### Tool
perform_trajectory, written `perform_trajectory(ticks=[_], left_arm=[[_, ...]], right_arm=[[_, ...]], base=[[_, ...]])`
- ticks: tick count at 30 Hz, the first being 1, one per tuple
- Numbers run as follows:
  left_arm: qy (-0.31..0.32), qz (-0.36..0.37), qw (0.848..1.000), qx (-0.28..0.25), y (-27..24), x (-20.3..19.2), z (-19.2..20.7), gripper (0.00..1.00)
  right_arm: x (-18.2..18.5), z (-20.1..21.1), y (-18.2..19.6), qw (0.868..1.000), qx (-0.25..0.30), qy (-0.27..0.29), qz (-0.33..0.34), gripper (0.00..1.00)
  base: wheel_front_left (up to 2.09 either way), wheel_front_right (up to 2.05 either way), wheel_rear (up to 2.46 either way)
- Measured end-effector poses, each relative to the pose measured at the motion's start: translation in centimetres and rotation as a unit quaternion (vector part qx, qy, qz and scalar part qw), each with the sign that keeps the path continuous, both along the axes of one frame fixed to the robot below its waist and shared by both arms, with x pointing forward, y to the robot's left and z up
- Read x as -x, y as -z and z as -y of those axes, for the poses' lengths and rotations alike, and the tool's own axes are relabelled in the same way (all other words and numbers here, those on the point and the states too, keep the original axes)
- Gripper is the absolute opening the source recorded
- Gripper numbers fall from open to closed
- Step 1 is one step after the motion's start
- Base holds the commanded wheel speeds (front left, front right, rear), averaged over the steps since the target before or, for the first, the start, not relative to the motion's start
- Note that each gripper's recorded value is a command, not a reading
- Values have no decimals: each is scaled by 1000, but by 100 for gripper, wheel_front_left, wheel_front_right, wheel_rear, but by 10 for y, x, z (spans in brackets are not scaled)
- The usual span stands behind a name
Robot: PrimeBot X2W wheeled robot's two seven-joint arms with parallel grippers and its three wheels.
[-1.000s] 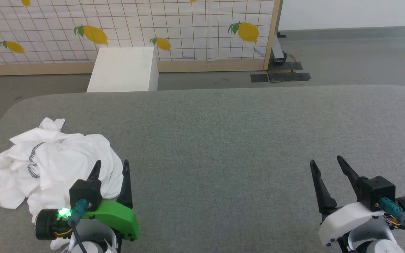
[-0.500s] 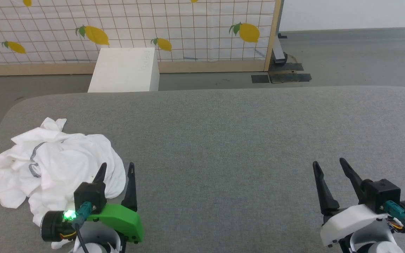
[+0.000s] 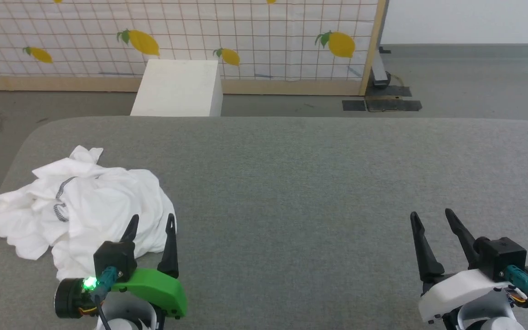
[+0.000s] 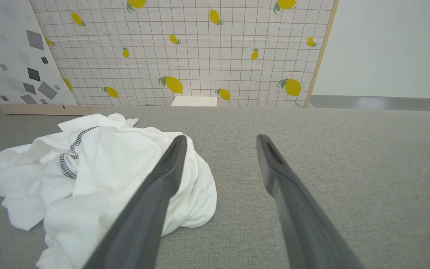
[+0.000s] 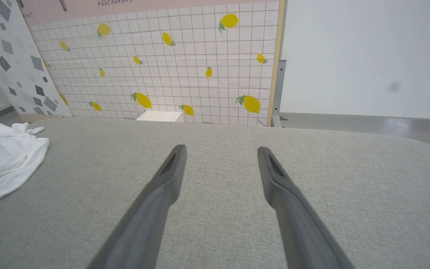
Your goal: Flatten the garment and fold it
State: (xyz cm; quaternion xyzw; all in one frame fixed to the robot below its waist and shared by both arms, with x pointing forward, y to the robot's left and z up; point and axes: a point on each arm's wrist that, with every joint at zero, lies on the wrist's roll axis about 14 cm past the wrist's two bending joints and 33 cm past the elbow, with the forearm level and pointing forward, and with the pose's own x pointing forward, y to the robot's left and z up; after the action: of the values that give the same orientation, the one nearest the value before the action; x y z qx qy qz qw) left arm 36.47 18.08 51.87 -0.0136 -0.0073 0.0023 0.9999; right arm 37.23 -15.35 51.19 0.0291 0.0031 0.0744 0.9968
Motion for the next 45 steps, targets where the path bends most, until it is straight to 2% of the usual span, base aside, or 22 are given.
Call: perform_trajectory(ticks=[27,45], left_arm=[[-108,6,994,2,7,44,-65,100],[-156,-2,988,10,18,70,-89,100]], right_arm=[[-22,-71,10,995,-29,-98,-4,100],[-27,-105,23,989,-42,-144,-17,100]], base=[[0,0,0],[0,0,0]])
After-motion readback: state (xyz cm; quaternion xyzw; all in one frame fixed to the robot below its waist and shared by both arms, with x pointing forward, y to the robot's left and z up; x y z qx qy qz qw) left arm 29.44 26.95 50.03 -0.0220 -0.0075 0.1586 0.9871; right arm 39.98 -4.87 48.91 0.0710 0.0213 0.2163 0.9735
